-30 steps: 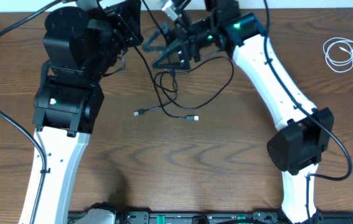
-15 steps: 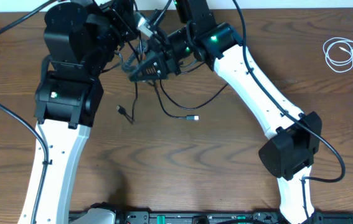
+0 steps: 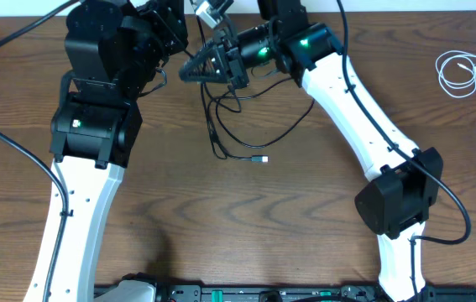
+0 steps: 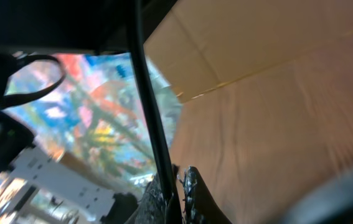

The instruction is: Untangle cables

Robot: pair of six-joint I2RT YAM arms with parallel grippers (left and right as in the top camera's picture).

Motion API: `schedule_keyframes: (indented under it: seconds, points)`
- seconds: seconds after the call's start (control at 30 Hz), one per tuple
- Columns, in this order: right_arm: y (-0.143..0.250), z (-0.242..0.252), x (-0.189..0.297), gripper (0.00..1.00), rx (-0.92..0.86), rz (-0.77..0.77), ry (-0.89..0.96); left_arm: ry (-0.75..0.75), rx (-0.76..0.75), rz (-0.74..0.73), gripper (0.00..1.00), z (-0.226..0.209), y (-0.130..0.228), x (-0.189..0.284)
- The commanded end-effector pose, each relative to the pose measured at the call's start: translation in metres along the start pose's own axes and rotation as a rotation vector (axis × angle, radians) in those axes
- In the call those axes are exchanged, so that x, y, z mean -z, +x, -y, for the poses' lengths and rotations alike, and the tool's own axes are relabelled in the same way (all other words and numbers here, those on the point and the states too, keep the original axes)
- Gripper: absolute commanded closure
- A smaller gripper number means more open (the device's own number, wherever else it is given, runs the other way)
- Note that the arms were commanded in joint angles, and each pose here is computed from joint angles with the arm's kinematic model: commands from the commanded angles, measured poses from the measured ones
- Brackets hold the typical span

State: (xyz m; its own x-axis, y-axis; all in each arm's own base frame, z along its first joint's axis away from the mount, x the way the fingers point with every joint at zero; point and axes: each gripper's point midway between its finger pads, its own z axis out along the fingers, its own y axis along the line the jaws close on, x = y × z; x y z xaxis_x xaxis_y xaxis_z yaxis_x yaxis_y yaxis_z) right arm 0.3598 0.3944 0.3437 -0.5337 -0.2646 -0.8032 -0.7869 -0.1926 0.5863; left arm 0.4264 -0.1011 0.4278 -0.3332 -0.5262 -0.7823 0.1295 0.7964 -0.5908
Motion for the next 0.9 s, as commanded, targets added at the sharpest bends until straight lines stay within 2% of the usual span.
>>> schedule_keyframes:
  seconds: [0.0,0.17,0.43,0.7,0.87]
  points:
    - [-0.012,0.019,0.024,0.99,-0.081,0.050,0.127,-0.007,-0.005,0.011,0.52,-0.001,-0.003,0.000]
    - [-0.019,0.033,0.057,0.99,-0.151,0.100,0.176,-0.036,-0.004,0.015,0.39,-0.012,-0.007,0.001]
    - [-0.038,0.049,0.129,0.98,-0.239,0.221,0.317,-0.090,0.009,-0.031,0.29,-0.029,0.002,0.003]
    - [-0.073,0.009,0.247,0.98,-0.291,0.423,0.447,-0.154,-0.150,-0.155,0.26,-0.047,0.029,0.008]
    - [-0.087,-0.038,0.322,0.99,-0.290,0.570,0.540,-0.178,-0.160,-0.201,0.26,-0.054,0.040,0.011]
